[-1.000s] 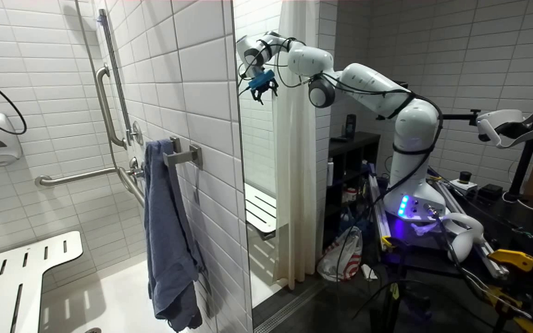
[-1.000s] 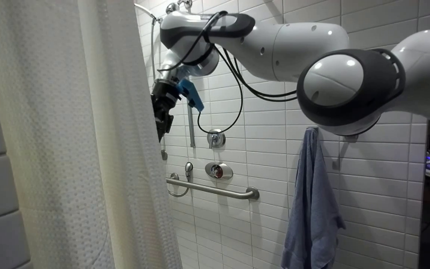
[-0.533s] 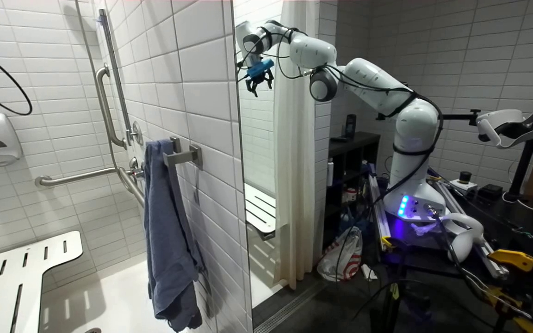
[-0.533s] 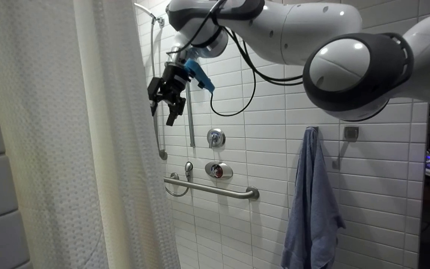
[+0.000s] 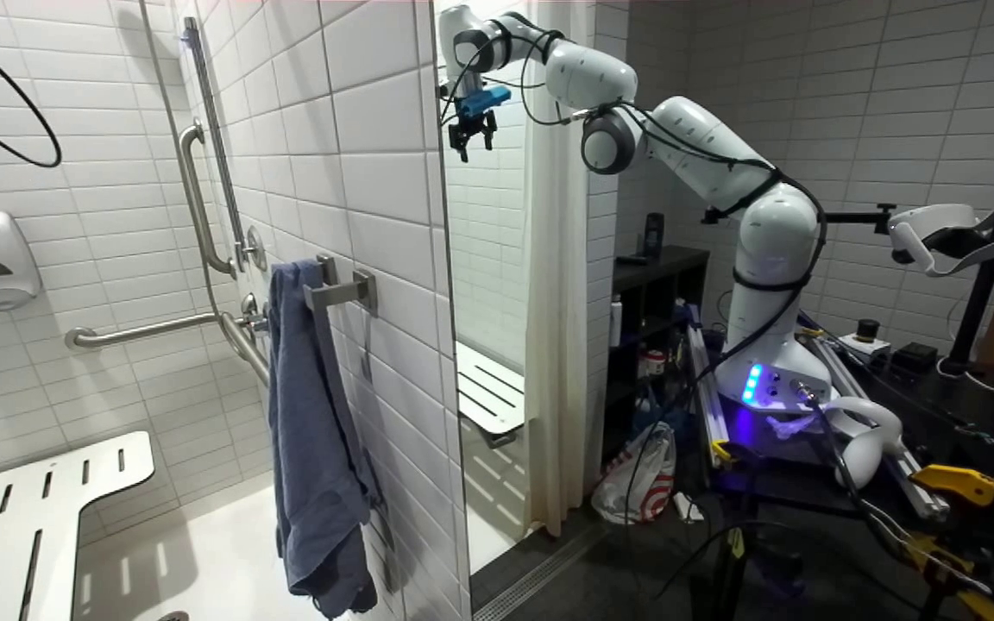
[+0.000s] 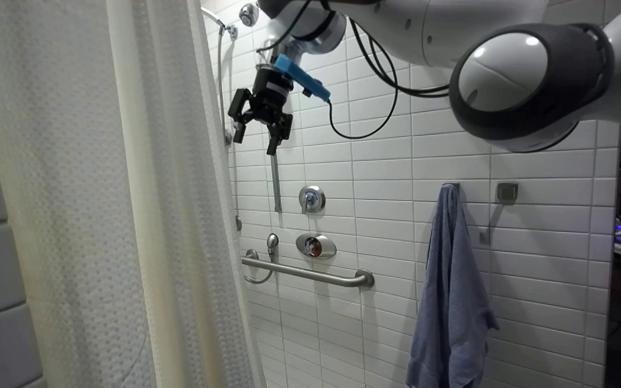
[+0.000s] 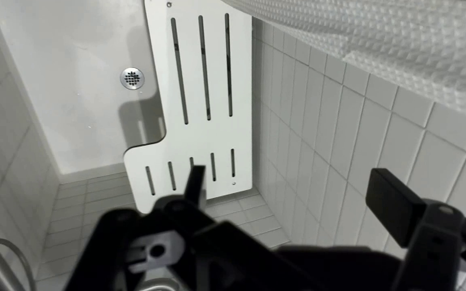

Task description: Open the shower curtain

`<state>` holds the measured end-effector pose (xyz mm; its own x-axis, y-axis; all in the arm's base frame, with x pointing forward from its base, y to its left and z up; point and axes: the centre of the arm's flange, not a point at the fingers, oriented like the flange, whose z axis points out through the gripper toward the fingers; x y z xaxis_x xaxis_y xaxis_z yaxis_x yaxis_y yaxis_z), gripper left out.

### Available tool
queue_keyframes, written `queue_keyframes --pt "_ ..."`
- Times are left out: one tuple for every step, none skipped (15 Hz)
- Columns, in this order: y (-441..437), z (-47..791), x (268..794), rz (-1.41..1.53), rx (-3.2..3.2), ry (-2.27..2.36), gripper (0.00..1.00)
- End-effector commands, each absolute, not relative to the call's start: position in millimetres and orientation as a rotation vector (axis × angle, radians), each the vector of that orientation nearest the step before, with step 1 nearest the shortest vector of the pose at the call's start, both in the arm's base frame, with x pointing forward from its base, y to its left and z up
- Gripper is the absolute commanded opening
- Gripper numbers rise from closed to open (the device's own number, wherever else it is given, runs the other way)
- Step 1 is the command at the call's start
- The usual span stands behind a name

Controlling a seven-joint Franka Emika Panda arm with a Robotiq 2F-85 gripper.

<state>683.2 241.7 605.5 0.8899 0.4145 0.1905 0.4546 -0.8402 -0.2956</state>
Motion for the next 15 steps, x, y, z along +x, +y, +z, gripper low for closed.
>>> queue_keyframes --pt "213 572 622 -0.172 -2.838 -0.393 1.00" --pt "210 572 623 -0.175 -2.853 -0.318 1.00" --pt "207 572 624 -0.174 -2.869 -0.252 1.00" --pt "203 572 625 -0.172 -2.884 -0.192 1.00" --pt "202 572 626 -0.166 -2.893 -0.134 1.00" --pt "199 571 627 -0.162 -2.898 -0.084 1.00" --pt "198 571 627 -0.155 -2.903 -0.030 1.00" --pt "197 571 628 -0.141 -2.904 0.020 1.00" --pt "196 571 628 -0.133 -2.907 0.068 1.00" --pt "195 571 628 -0.129 -2.906 0.115 1.00" --pt "195 572 628 -0.132 -2.904 0.159 1.00" --pt "194 572 628 -0.143 -2.908 0.193 1.00" --pt "195 573 627 -0.148 -2.889 0.178 1.00" --pt "211 601 695 -0.117 -2.887 0.128 1.00" --pt "211 601 695 -0.118 -2.886 0.138 1.00"
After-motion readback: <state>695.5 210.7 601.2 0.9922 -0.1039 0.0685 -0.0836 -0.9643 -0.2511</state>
